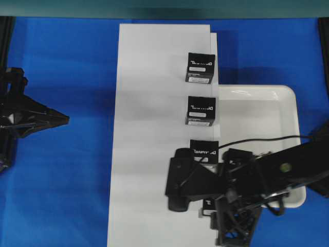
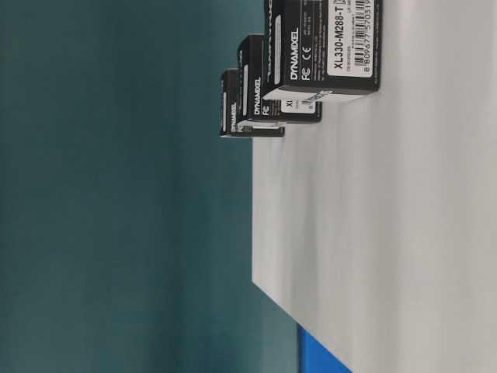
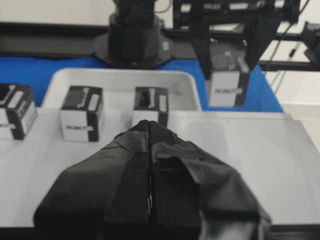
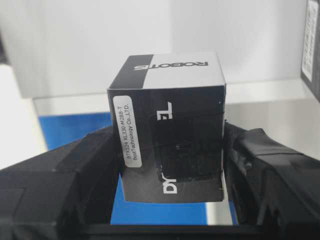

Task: Place the box from the white plastic tray onto the white base.
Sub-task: 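Carry the box left and lower it onto the white base below the row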

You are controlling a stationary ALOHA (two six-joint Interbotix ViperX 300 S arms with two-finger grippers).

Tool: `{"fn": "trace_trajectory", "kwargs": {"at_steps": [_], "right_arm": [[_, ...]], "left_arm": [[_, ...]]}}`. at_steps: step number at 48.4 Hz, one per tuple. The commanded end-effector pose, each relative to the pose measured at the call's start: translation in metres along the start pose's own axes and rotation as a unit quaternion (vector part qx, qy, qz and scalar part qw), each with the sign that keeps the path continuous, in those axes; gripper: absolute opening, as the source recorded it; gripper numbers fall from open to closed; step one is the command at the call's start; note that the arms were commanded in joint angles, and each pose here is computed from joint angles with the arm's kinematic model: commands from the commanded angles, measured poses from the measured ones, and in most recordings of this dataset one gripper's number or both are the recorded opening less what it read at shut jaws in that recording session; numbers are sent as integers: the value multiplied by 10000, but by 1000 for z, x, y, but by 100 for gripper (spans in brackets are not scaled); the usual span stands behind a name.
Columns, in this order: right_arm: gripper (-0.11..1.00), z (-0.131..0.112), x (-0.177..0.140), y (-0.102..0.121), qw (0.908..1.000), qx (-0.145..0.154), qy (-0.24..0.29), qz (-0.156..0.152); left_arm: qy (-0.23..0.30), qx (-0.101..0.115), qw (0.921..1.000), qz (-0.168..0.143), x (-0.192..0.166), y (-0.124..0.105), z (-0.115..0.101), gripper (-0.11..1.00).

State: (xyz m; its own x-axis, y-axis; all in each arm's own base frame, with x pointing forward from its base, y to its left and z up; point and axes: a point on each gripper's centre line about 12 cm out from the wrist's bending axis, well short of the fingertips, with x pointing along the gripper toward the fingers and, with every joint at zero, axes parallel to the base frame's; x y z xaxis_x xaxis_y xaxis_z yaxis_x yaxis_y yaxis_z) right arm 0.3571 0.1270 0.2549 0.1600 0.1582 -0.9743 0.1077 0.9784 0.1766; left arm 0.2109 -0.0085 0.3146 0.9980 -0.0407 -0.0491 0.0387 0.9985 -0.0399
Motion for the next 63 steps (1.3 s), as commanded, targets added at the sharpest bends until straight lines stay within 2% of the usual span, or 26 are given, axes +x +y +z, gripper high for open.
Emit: {"fn": "trace_trajectory", "kwargs": {"at_steps": [1, 10, 24, 63], "right_arm": [[61, 9, 11, 2, 9999, -37, 35, -116], [61, 18, 24, 2, 9997, -66, 75, -237], [61, 18, 41, -1, 9991, -84, 232, -356], [61, 14, 56, -7, 9985, -130, 246, -480]], "left_arm": [[-136, -6, 9999, -53, 2, -2, 11, -7], [-179, 4, 9998, -123, 0, -5, 13, -7], [-210, 3, 9997, -124, -1, -5, 14, -7], [-215, 5, 9996, -178, -2, -8, 14, -7]]}}
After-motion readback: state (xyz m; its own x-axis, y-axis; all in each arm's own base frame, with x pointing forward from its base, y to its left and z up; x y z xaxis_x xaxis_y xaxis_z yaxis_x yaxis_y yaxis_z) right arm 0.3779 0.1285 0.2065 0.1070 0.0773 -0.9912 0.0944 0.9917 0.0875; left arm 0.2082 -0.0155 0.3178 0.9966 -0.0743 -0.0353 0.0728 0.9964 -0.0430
